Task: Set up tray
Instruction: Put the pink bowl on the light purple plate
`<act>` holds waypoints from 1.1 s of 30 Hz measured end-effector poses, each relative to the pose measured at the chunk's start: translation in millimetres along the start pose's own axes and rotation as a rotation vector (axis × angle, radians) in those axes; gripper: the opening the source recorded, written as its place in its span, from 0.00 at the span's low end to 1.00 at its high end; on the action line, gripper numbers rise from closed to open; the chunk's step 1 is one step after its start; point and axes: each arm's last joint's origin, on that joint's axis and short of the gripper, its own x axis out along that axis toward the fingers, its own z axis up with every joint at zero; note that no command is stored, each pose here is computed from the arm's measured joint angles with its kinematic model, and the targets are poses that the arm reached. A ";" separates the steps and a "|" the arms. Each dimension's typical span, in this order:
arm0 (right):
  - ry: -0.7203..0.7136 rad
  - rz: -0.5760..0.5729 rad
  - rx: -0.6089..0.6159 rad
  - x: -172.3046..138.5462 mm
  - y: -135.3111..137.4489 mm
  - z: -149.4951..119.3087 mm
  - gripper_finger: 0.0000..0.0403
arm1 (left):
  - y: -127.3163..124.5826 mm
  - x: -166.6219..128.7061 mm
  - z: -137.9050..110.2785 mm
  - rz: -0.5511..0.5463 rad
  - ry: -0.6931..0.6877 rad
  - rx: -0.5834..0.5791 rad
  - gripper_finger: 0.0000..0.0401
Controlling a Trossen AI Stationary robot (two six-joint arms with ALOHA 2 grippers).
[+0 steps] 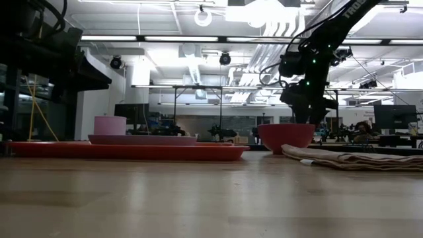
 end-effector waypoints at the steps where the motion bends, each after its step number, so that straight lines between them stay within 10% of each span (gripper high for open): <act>1: 0.001 0.002 0.001 0.0 0.0 0.0 0.51 | 0.0 0.0 -0.1 0.000 0.000 0.002 0.29; 33: 0.015 0.027 0.027 0.0 0.8 -1.1 0.02 | 0.2 0.1 -0.4 0.001 0.002 0.025 0.29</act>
